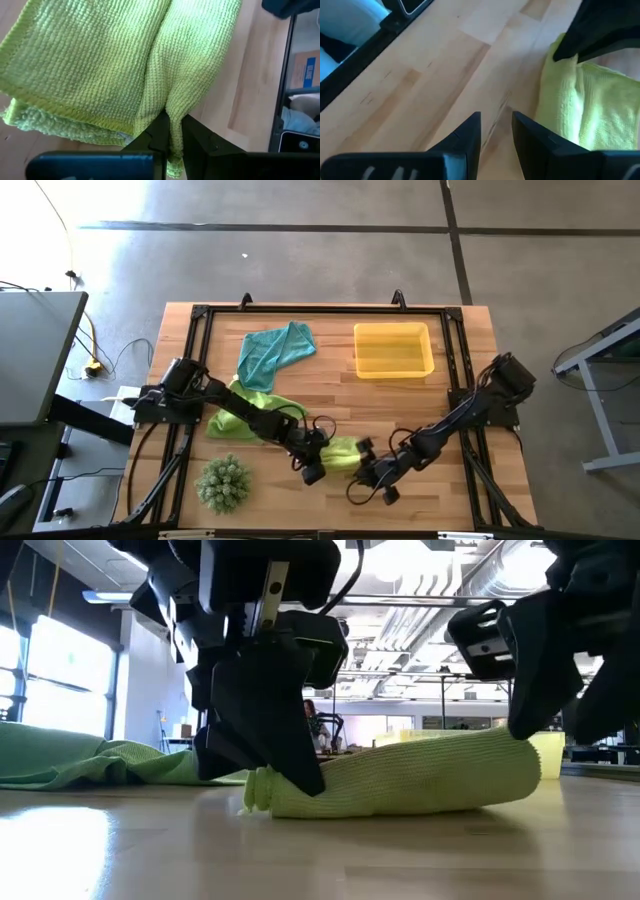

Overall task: Roll microfiber towels into tight, uniform cylinder then place into a basket
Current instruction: Roll the light green towel

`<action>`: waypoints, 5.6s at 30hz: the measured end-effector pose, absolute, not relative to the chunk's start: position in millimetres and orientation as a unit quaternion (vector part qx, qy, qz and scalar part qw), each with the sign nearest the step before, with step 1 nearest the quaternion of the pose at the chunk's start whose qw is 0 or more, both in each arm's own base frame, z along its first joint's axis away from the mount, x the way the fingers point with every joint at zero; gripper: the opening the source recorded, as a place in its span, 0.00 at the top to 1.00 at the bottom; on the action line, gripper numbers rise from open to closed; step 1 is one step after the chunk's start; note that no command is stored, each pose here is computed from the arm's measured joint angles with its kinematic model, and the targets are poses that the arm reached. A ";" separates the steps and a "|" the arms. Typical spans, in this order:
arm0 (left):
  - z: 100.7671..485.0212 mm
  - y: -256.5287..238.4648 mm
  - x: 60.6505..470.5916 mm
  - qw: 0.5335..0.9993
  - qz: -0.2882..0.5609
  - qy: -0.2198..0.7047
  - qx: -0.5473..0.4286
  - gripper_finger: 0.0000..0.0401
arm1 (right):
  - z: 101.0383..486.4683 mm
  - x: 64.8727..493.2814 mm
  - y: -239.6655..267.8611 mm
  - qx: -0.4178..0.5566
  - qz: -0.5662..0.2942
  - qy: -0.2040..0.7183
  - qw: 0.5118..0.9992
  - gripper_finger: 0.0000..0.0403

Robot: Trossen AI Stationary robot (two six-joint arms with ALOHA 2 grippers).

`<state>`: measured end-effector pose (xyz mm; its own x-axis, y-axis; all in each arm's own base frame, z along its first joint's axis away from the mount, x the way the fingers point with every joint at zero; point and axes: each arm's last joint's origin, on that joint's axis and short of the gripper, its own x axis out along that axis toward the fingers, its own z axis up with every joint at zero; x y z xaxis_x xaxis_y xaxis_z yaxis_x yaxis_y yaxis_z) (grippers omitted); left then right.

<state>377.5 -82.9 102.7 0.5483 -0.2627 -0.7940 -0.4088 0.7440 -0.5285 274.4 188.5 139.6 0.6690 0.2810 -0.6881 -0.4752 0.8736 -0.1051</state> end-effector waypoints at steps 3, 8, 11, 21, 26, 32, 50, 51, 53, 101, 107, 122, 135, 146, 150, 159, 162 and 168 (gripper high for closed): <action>102.7 -82.8 377.5 0.804 0.047 0.473 -0.357 0.93 | 138.9 275.7 186.4 -0.152 0.202 0.347 0.903 0.74; 102.7 -82.8 377.5 0.800 0.052 0.472 -0.367 0.93 | 138.6 276.5 183.8 -0.181 0.174 0.343 0.905 0.74; 102.7 -82.8 377.5 0.800 0.052 0.472 -0.367 0.93 | 136.5 277.1 178.9 -0.181 0.166 0.358 0.901 0.74; 103.5 -82.1 379.2 0.804 0.049 0.464 -0.369 0.93 | 125.3 280.8 160.9 -0.172 0.128 0.411 0.886 0.65; 104.7 -82.3 381.1 0.810 0.045 0.453 -0.371 0.93 | 114.9 283.3 159.7 -0.157 0.117 0.428 0.882 0.52; 108.2 -80.7 382.5 0.812 0.026 0.449 -0.373 0.89 | 110.2 283.0 157.3 -0.098 0.081 0.452 0.883 0.50; 124.2 -37.9 371.7 0.808 -0.011 0.503 -0.308 0.77 | 106.4 280.7 151.5 0.019 0.021 0.486 0.873 0.97; 125.3 -35.2 370.7 0.809 -0.012 0.505 -0.302 0.77 | 106.4 281.2 150.7 0.026 0.022 0.489 0.872 0.98; 132.8 -30.7 367.7 0.813 -0.015 0.505 -0.289 0.78 | 106.5 281.8 149.6 0.047 0.020 0.493 0.869 0.99; 106.3 -133.8 362.6 0.902 0.024 0.431 -0.023 0.67 | 119.0 306.7 123.3 0.212 0.151 0.482 0.837 0.93; 104.4 -133.9 360.1 0.883 0.029 0.454 -0.111 0.85 | 137.9 304.1 121.5 0.193 0.161 0.456 0.854 0.79; 104.1 -105.1 370.3 0.816 0.024 0.486 -0.311 0.96 | 165.1 271.3 171.2 -0.133 0.188 0.348 0.909 0.69; 104.0 -91.5 375.3 0.812 0.018 0.479 -0.333 0.96 | 125.5 276.4 179.2 -0.188 0.131 0.374 0.899 0.69; 106.8 -91.2 379.5 0.825 0.013 0.455 -0.333 0.78 | 120.4 285.4 156.2 -0.138 0.083 0.414 0.896 0.69; 110.1 -91.3 379.4 0.836 -0.003 0.452 -0.310 0.73 | 120.1 288.2 149.3 -0.092 0.078 0.430 0.895 0.69; 139.6 -86.0 368.8 0.858 -0.006 0.452 -0.244 0.71 | 118.3 291.2 135.5 -0.020 0.054 0.464 0.884 0.85; 142.5 -83.8 363.8 0.857 0.012 0.463 -0.227 0.71 | 118.0 291.5 133.6 -0.018 0.053 0.468 0.882 0.94; 142.4 -92.1 361.2 0.859 0.001 0.468 -0.206 0.71 | 116.9 294.2 126.7 0.031 0.061 0.482 0.874 0.98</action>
<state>361.2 -92.1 142.4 0.5612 -0.1905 -0.8054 -0.1947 0.9155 -0.3522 294.2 126.7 116.9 0.5282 0.1368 -0.8381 -0.0770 0.9906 0.1131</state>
